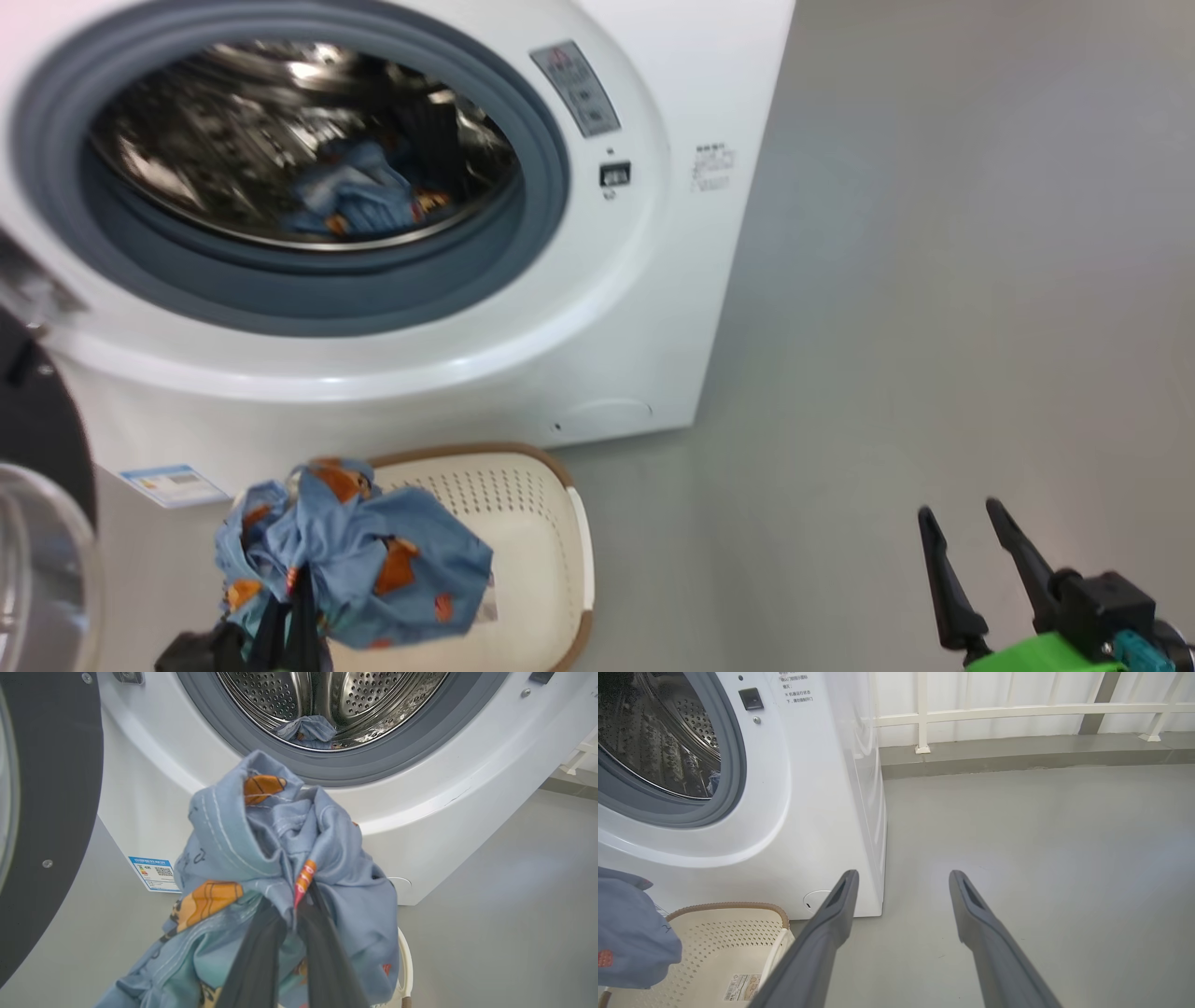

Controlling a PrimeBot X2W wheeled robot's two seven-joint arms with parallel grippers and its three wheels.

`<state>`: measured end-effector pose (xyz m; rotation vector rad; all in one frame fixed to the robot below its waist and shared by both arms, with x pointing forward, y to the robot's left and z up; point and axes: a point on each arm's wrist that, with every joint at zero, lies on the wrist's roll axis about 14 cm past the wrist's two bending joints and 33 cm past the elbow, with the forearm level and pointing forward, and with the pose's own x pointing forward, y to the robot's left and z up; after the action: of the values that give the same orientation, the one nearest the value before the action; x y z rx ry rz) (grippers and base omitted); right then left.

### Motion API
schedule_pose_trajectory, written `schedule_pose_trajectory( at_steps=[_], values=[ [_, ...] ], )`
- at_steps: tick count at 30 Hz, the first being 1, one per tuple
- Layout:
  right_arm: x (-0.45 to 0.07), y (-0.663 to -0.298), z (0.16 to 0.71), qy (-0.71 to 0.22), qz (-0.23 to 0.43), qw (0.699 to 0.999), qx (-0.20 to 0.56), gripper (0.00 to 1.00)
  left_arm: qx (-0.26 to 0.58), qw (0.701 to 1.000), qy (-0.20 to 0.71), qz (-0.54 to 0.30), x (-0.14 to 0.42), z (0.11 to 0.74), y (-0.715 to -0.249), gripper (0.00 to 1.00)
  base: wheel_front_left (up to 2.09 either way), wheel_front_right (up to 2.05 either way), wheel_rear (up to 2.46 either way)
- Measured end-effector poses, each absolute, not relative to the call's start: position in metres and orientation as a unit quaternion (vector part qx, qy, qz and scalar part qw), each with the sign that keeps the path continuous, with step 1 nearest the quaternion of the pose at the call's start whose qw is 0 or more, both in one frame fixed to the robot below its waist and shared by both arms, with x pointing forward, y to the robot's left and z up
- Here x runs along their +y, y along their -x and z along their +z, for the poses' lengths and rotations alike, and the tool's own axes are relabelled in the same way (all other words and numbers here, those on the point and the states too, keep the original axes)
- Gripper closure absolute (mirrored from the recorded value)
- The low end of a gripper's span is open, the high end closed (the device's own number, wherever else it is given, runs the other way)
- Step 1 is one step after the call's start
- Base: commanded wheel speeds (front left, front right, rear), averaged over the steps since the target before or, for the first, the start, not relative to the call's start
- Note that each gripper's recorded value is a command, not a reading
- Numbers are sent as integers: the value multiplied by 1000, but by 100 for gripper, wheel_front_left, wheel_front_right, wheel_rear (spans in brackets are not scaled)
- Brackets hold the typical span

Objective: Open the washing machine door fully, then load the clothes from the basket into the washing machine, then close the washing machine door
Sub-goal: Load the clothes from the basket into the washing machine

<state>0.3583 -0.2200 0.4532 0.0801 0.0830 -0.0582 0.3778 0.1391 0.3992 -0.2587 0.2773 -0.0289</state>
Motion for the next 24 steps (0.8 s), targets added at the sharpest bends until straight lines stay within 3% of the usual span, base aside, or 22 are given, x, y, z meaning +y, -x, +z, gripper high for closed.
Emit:
schedule_pose_trajectory(
  at_steps=[24],
  values=[
    [-199, -336, 476, -34, 14, 999, 7, 0, 33, 989, 140, 17, 164, 463, -324, 100, 0, 0, 0]
  ],
)
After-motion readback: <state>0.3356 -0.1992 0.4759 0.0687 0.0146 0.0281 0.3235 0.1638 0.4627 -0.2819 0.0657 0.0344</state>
